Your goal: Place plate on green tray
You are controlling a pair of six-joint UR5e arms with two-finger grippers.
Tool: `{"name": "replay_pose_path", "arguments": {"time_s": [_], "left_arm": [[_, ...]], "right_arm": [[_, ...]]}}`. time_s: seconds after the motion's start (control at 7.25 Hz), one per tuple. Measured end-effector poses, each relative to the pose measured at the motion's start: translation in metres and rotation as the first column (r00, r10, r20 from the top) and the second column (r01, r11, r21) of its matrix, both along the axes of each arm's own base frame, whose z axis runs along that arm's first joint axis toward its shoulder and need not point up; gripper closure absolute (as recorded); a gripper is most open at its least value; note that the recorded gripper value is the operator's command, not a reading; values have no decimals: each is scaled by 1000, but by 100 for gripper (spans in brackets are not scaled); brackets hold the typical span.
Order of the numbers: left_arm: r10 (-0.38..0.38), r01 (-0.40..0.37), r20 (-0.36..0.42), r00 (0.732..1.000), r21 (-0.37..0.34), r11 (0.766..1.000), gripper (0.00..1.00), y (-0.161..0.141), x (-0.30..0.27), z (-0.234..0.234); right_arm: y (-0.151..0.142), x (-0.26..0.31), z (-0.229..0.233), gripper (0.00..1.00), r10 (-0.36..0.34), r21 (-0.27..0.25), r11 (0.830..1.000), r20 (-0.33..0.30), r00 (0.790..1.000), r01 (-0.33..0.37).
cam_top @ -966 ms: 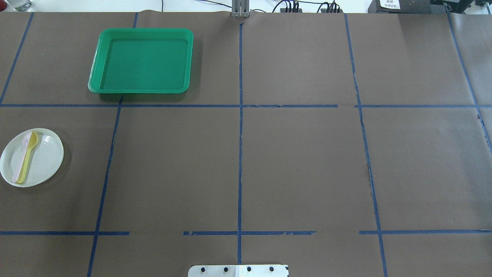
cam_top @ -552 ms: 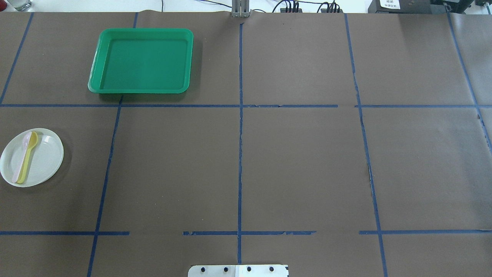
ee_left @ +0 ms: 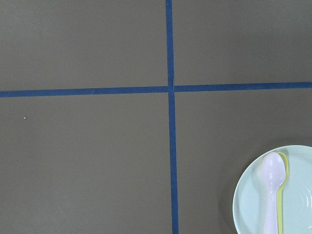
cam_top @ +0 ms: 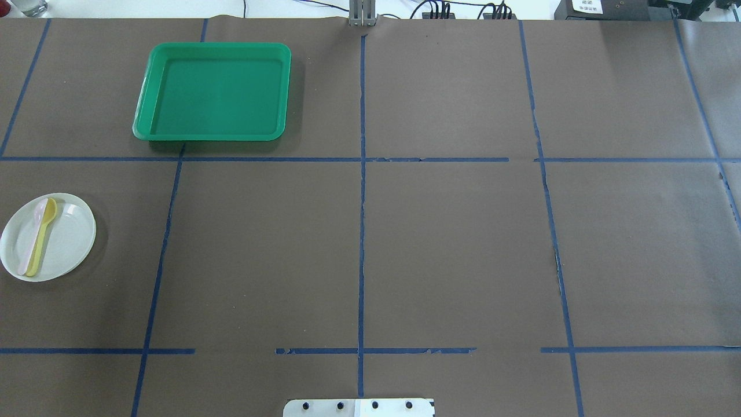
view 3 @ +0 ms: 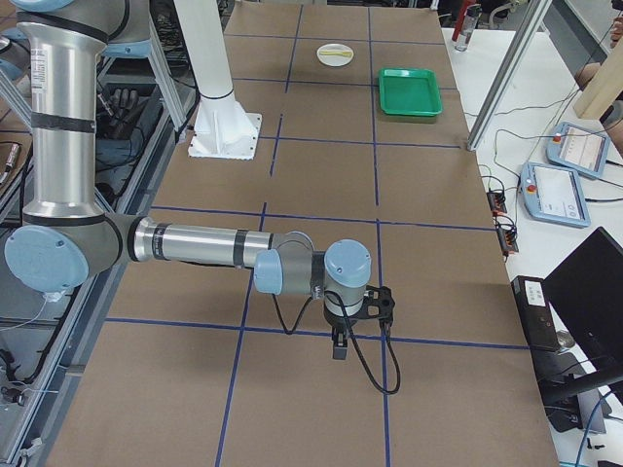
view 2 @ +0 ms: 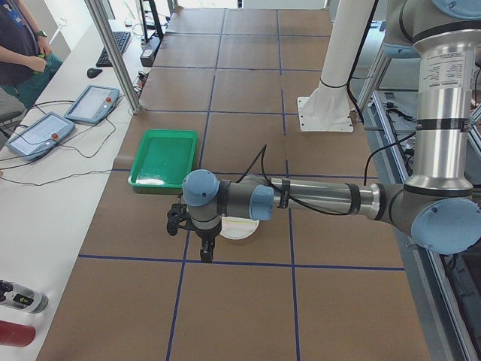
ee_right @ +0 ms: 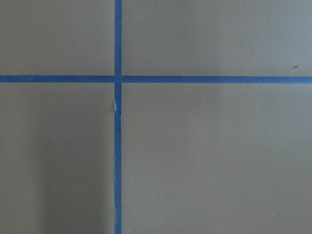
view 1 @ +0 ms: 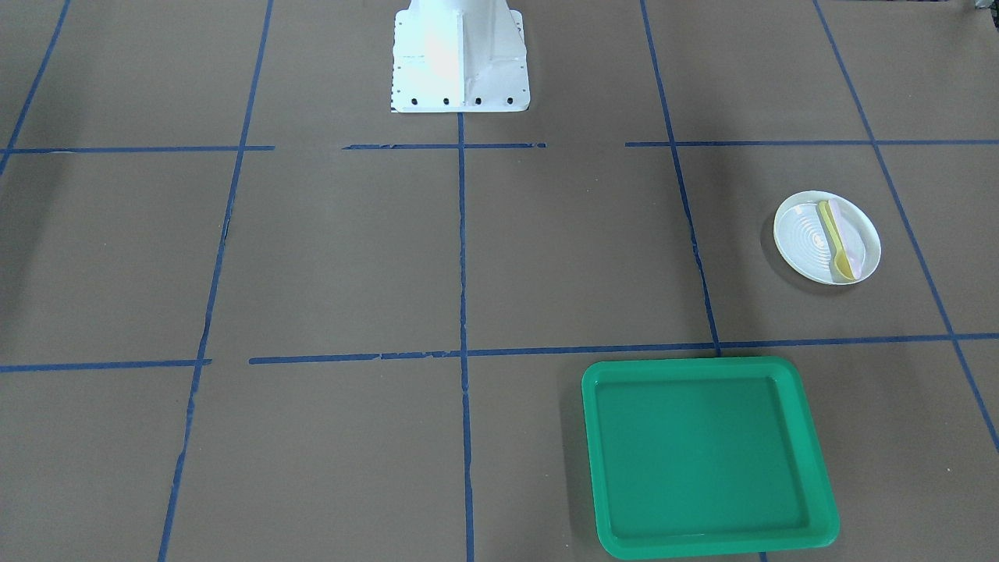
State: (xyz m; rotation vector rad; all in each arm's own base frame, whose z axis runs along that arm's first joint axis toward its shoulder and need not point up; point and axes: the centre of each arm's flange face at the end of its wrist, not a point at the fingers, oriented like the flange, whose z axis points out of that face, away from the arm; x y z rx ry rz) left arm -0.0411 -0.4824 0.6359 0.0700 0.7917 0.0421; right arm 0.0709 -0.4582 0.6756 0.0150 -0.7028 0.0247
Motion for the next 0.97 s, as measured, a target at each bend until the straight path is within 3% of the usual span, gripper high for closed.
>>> {"name": "replay_pose_path", "arguments": {"time_s": [0.97], "left_arm": [[-11, 9, -70, 998, -35, 999, 0, 2, 123, 33]], "right_arm": [[0, 0, 0, 0, 0, 0, 1000, 0, 1000, 0]]}}
